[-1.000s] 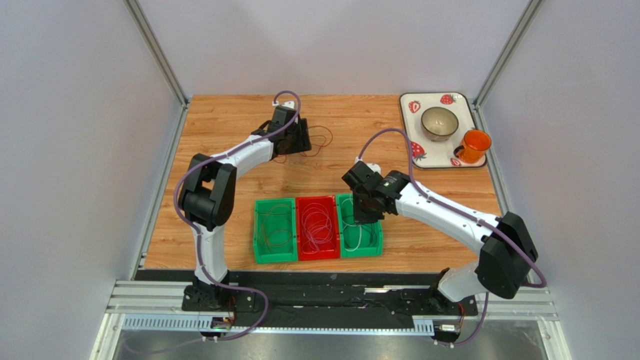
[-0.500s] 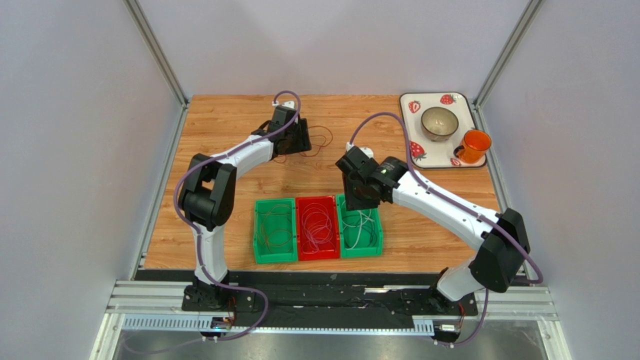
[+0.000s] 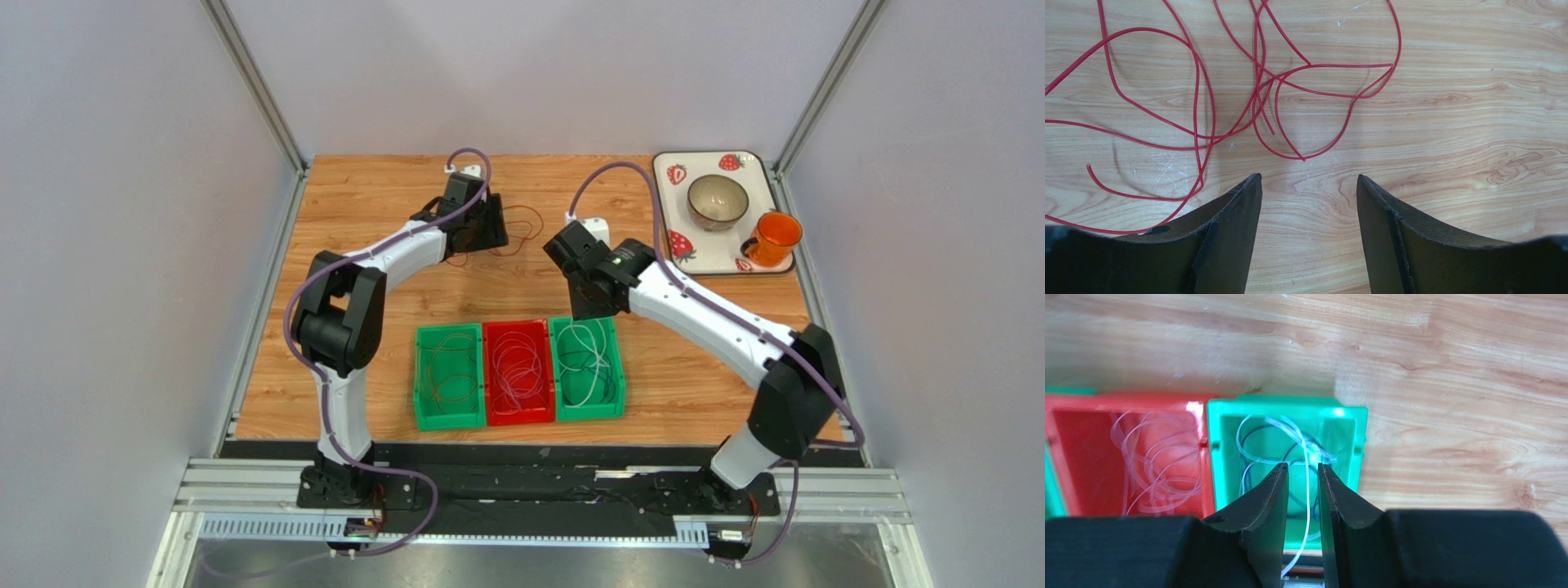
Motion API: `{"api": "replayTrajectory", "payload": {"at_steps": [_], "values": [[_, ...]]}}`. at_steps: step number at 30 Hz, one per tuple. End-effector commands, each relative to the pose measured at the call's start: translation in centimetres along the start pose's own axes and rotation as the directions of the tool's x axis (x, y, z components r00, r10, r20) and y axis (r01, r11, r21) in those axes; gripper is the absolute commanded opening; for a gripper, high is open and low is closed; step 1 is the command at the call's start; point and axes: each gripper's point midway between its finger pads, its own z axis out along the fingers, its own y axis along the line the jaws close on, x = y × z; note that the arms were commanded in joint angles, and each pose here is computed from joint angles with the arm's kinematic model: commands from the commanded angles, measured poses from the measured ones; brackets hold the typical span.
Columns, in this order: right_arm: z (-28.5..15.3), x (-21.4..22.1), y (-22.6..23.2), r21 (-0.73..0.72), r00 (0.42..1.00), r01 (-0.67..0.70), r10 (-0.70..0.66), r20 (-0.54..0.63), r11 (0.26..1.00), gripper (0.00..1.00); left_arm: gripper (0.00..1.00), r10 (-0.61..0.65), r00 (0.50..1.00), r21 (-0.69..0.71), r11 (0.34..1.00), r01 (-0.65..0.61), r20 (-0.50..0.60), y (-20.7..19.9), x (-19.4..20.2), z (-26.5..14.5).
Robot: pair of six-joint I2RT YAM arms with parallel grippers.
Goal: Untangle the cables
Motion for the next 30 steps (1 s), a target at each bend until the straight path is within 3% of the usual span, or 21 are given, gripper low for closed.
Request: {"api": "replayTrajectory", "payload": {"at_steps": [1, 10, 15, 18, 19, 23, 26, 30], "values": [[3.3, -0.6, 0.4, 0.041, 1.0, 0.021, -0.022, 0.01, 0.999, 0.28, 0.67, 0.003, 0.996, 0.038, 0.999, -0.007, 0.084, -1.3, -3.4, -2.0], [4.6, 3.3, 0.9, -0.024, 0.997, -0.009, 0.007, -0.078, 1.0, 0.22, 0.67, 0.011, 0.996, 0.031, 0.999, -0.014, 0.091, -1.1, -3.7, -2.1], [2.4, 3.9, 1.3, -0.111, 0.996, -0.034, 0.024, -0.086, 0.993, 0.27, 0.66, 0.025, 0.995, 0.015, 1.0, -0.026, 0.1, -0.9, -4.1, -2.2], [-1.0, -0.7, 1.4, -0.131, 0.998, -0.032, 0.038, 0.041, 0.991, 0.34, 0.64, 0.053, 0.991, -0.017, 0.999, -0.052, 0.122, -0.6, -5.0, -2.0], [-1.9, -1.8, 1.1, -0.129, 0.997, -0.009, 0.019, 0.072, 0.992, 0.36, 0.58, 0.064, 0.988, -0.031, 0.998, -0.06, 0.139, -0.8, -6.0, -2.2], [-6.1, -9.3, 0.6, -0.114, 0.959, -0.023, 0.054, 0.279, 0.993, 0.47, 0.53, 0.133, 0.985, -0.094, 0.988, -0.123, 0.107, 0.0, -6.7, -0.5], [-5.5, -12.7, -1.2, -0.079, 0.934, -0.082, 0.104, 0.341, 0.994, 0.5, 0.53, 0.164, 0.983, -0.107, 0.982, -0.154, 0.083, 0.1, -6.8, 0.5], [-2.1, -17.5, -3.1, -0.192, 0.884, -0.21, 0.27, 0.382, 0.959, 0.5, 0.53, 0.181, 0.982, -0.124, 0.977, -0.174, 0.048, 0.3, -6.7, 1.6]]}}
